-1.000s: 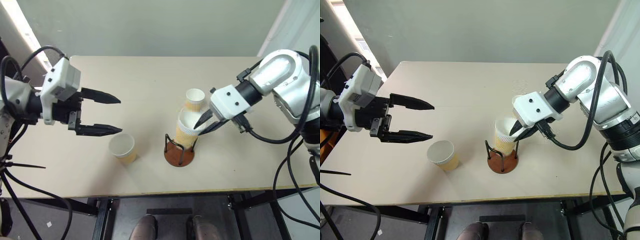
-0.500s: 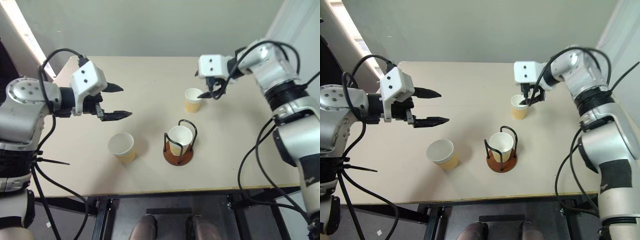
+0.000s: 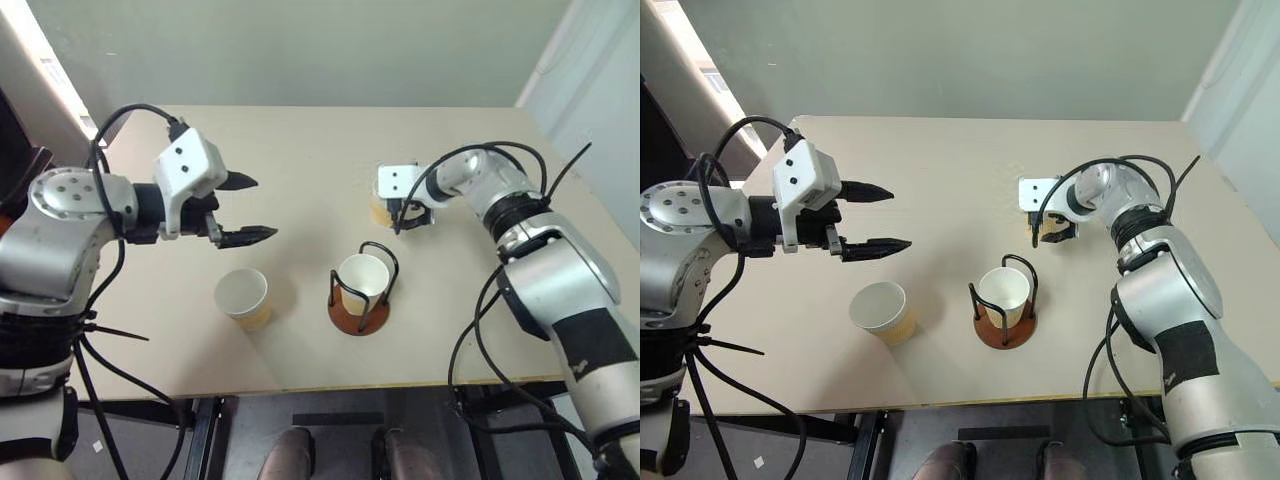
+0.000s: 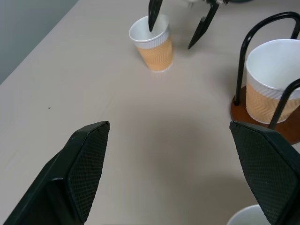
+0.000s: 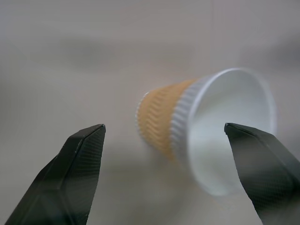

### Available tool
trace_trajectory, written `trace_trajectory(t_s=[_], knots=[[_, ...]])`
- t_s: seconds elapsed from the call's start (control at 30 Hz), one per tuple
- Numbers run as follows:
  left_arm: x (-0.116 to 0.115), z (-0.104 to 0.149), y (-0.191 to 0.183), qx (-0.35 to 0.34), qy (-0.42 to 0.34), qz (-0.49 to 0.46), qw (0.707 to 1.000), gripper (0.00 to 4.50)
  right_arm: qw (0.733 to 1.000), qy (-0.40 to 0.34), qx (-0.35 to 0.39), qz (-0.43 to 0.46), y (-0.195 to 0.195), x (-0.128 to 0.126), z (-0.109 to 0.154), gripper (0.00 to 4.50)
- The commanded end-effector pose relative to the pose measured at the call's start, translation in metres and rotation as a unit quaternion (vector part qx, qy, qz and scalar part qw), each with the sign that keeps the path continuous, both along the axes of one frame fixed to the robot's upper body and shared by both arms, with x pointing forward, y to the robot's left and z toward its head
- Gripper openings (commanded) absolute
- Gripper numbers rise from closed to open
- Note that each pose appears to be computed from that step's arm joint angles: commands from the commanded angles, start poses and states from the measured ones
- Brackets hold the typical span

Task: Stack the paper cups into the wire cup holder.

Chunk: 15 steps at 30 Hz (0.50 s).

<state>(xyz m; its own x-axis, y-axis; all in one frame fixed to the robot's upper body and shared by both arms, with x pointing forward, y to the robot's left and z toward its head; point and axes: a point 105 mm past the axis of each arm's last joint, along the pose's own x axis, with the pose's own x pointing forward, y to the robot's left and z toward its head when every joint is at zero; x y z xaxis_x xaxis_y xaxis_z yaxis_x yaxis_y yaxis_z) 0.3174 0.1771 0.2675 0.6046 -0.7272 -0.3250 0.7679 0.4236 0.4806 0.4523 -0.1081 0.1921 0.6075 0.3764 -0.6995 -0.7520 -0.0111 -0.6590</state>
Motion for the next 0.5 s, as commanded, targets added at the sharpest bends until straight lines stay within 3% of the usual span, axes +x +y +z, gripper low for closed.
trace_trajectory(t_s=[0.03, 0.33, 0.37, 0.5], knots=[[-0.009, 0.014, 0.000, -0.003, -0.022, -0.002, 1.000, 4.41, 1.000, -0.028, -0.004, -0.013, 0.000, 0.005, 0.001, 3.29], [-0.011, 0.015, 0.001, 0.005, -0.016, 0.000, 1.000, 4.41, 0.998, -0.055, 0.029, -0.008, 0.008, 0.008, 0.014, 0.24], [-0.010, 0.015, 0.002, 0.006, -0.018, 0.000, 1.000, 4.41, 0.998, -0.057, 0.036, -0.005, 0.009, 0.008, 0.018, 0.03], [-0.018, 0.018, 0.002, 0.024, -0.009, -0.036, 0.999, 4.41, 0.996, -0.053, 0.057, 0.037, 0.010, -0.001, 0.054, 0.03]])
